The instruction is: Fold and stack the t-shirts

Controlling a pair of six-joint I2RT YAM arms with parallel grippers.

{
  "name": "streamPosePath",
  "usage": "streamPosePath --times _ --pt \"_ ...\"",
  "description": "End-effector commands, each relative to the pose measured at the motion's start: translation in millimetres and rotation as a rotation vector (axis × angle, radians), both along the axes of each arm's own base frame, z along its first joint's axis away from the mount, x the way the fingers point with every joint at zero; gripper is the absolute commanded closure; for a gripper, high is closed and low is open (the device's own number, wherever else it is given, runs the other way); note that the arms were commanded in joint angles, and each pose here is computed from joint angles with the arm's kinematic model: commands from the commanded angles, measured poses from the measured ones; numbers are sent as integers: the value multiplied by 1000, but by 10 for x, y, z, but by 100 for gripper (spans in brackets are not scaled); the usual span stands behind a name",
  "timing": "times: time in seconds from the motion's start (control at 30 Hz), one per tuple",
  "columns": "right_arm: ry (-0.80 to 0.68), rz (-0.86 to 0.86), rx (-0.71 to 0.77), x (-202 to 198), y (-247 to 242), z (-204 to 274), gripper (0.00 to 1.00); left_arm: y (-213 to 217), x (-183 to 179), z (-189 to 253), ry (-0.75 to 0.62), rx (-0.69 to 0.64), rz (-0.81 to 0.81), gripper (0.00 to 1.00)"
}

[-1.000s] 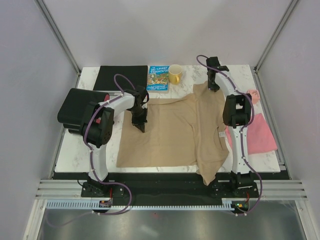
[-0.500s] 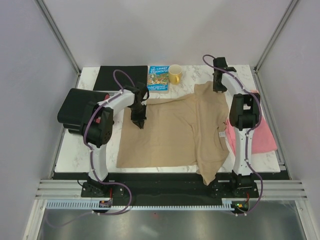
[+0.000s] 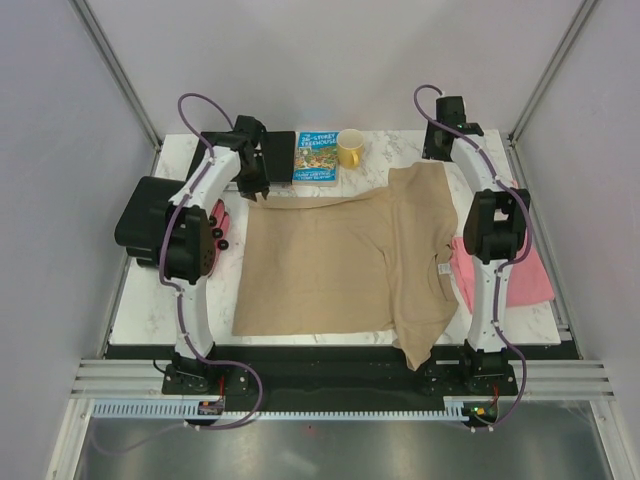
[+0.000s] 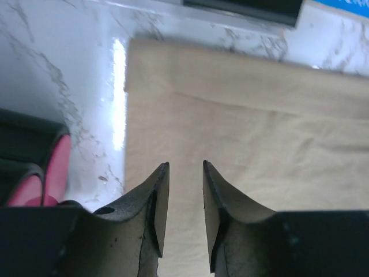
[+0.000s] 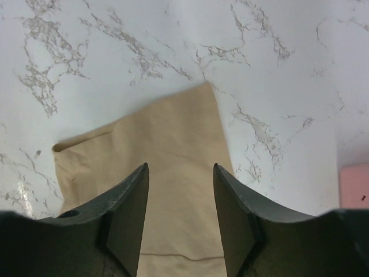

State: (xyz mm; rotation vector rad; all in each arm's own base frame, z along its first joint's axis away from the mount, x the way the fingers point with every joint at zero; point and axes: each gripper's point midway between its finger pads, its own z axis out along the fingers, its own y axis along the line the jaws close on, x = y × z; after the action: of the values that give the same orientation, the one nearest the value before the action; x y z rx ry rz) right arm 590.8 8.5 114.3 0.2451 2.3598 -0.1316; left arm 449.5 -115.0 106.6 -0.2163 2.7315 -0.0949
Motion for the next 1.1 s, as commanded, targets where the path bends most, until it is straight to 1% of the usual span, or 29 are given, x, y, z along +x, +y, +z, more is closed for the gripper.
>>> streamPosePath --times 0.0,0.13,0.37,0.43,0.5,0.53,0.67,0.93,1.0,1.07 --pt "-35 -45 27 166 -83 -55 43 196 211 -147 13 20 86 62" --pt "-11 -69 13 144 -187 -170 43 282 411 -198 1 2 124 61" --pt "0 -92 0 64 -384 -162 43 329 538 -342 19 5 159 61" --pt "-1 -90 -1 53 -375 -141 43 349 573 -340 11 13 163 61" --pt "1 -84 3 45 -366 -143 43 349 590 -345 9 15 156 61" --pt "3 -112 4 29 -534 -146 43 354 605 -319 1 19 151 61" --pt "4 -109 13 36 -535 -171 43 438 580 -259 -3 31 162 61" --pt "13 -107 37 62 -512 -264 42 680 542 -345 22 91 217 60" --pt "9 -102 40 70 -495 -252 42 710 556 -350 22 99 225 57" --pt "9 -97 49 69 -492 -259 41 701 566 -374 24 95 222 57"
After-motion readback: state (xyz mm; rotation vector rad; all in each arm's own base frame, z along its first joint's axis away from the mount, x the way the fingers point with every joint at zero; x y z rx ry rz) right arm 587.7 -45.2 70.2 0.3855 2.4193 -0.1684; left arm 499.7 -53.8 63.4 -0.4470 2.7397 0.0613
